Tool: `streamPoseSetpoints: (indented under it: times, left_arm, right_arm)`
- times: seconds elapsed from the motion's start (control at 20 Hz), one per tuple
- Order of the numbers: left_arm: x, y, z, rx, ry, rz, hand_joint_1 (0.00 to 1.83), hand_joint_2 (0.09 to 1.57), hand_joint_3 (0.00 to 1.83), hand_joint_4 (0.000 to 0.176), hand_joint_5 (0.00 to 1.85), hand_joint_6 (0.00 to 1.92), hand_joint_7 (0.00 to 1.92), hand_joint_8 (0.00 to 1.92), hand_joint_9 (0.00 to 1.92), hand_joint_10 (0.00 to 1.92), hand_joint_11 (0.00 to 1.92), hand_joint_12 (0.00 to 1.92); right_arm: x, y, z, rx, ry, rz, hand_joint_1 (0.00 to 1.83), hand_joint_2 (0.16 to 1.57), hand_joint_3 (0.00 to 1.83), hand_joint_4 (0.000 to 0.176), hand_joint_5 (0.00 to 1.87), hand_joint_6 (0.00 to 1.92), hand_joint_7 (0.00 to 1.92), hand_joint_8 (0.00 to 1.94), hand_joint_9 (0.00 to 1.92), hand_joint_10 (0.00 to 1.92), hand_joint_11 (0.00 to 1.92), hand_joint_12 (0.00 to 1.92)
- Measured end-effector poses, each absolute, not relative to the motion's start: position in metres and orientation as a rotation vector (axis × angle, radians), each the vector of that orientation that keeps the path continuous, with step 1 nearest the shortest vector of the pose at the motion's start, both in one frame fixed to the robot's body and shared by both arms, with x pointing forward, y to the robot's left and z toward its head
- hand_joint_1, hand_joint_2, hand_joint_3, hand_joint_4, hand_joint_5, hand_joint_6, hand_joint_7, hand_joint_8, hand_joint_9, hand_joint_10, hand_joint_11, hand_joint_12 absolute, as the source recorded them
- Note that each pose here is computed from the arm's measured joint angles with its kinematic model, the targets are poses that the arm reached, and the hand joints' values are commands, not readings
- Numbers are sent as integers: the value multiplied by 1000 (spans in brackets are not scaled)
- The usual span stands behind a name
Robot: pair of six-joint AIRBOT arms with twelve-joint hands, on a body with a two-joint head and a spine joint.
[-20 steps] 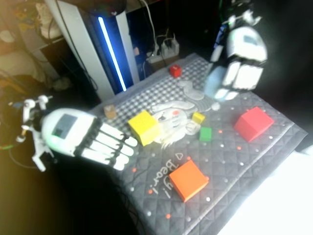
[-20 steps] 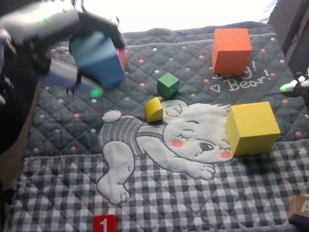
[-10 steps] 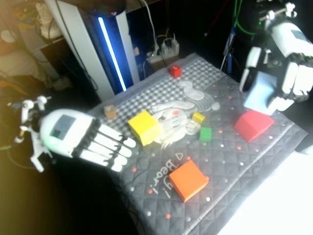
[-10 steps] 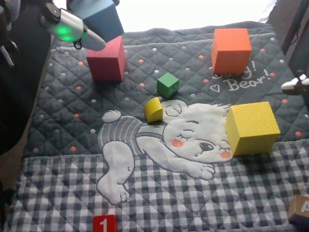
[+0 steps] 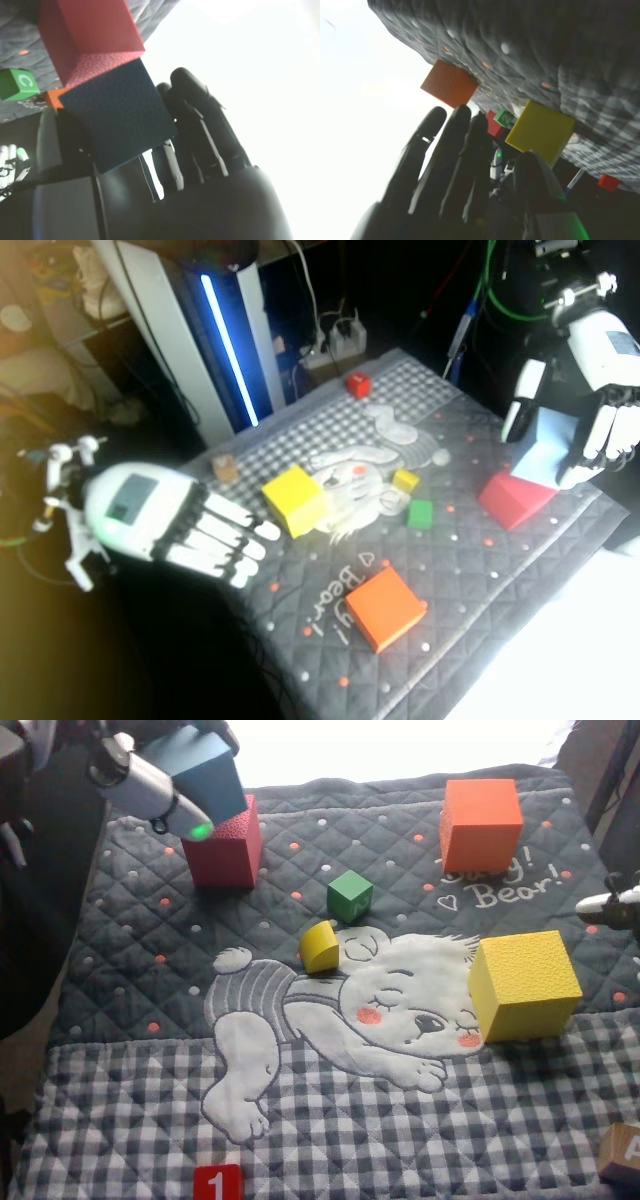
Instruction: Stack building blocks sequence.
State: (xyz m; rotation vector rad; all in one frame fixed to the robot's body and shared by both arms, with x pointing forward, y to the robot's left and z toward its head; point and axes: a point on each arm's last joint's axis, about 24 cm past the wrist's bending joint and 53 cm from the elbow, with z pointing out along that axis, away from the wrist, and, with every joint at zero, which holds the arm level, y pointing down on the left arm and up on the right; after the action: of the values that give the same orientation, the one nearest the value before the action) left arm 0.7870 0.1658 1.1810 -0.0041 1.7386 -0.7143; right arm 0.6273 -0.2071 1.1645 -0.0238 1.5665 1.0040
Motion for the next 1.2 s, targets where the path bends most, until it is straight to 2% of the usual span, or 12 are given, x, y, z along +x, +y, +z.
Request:
streamPoseSetpoints:
  times: [0.15, 0.25, 0.35, 0.45, 0.55, 0.65, 0.75, 0.8, 0.85, 1.0, 1.15, 1.2]
  left_arm:
    - [788, 160, 1183, -1, 1730, -726, 1381, 1103, 3, 0, 1117, 666, 867, 1086, 917, 1253, 798, 1307]
    - [789, 161, 1183, -2, 1732, -724, 1393, 1071, 1, 0, 1278, 309, 926, 1054, 979, 1247, 845, 1361]
    - [790, 162, 1182, -4, 1734, -716, 1387, 1090, 0, 0, 1145, 578, 897, 1065, 957, 1231, 845, 1288]
    - [790, 163, 1179, -6, 1743, -710, 1386, 1086, 1, 0, 1149, 579, 915, 1029, 960, 1210, 827, 1261]
    - [790, 162, 1178, -6, 1748, -710, 1304, 1081, 0, 0, 1252, 281, 951, 1198, 918, 1176, 808, 1478]
    - [790, 160, 1176, -3, 1754, -708, 1256, 1145, 3, 0, 1047, 590, 842, 1431, 725, 1435, 683, 1775]
    - [790, 160, 1176, -2, 1756, -705, 1181, 1086, 1, 0, 1035, 860, 615, 1169, 643, 1480, 637, 1786]
    - [790, 160, 1176, -1, 1755, -705, 1261, 1008, 0, 0, 903, 317, 610, 994, 631, 1319, 620, 1654]
    - [790, 161, 1175, -1, 1756, -705, 1235, 987, 0, 0, 901, 95, 661, 746, 674, 1048, 626, 1474]
    - [791, 161, 1175, -2, 1758, -702, 1097, 994, 0, 4, 774, 0, 707, 198, 559, 679, 410, 1382]
    - [791, 161, 1175, -1, 1758, -702, 966, 977, 0, 54, 602, 0, 626, 5, 564, 281, 323, 1247]
    - [790, 161, 1174, 0, 1757, -702, 904, 960, 0, 91, 550, 0, 565, 0, 539, 147, 289, 1144]
  right_arm:
    - [628, -208, 1165, -22, 1564, 1004, 870, 1313, 1, 0, 585, 0, 685, 2, 720, 1, 391, 735]
    - [627, -207, 1165, -24, 1565, 1004, 846, 1313, 1, 0, 594, 2, 714, 7, 719, 1, 371, 713]
    - [627, -207, 1165, -24, 1564, 1004, 828, 1314, 0, 10, 586, 0, 681, 0, 689, 0, 375, 608]
    - [627, -207, 1165, -24, 1564, 1005, 855, 1307, 0, 0, 604, 0, 690, 2, 709, 0, 353, 756]
    - [628, -207, 1165, -23, 1565, 1004, 852, 1312, 0, 0, 604, 1, 697, 1, 707, 0, 325, 767]
    - [628, -207, 1165, -24, 1565, 1004, 867, 1310, 0, 0, 606, 1, 700, 1, 709, 0, 342, 760]
    - [627, -207, 1165, -23, 1564, 1005, 855, 1302, 0, 0, 602, 0, 769, 3, 788, 10, 313, 968]
    - [627, -207, 1165, -23, 1565, 1004, 835, 1307, 2, 0, 602, 0, 760, 0, 780, 4, 309, 992]
    - [627, -207, 1165, -23, 1564, 1005, 823, 1306, 1, 0, 600, 0, 765, 3, 787, 5, 319, 1001]
    - [628, -207, 1165, -25, 1565, 1003, 778, 1318, 0, 12, 589, 1, 659, 6, 672, 13, 313, 755]
    - [628, -208, 1165, -25, 1563, 1003, 790, 1318, 0, 8, 593, 0, 728, 0, 753, 3, 344, 799]
    - [628, -208, 1165, -25, 1563, 1003, 794, 1312, 0, 10, 597, 0, 719, 0, 771, 3, 356, 871]
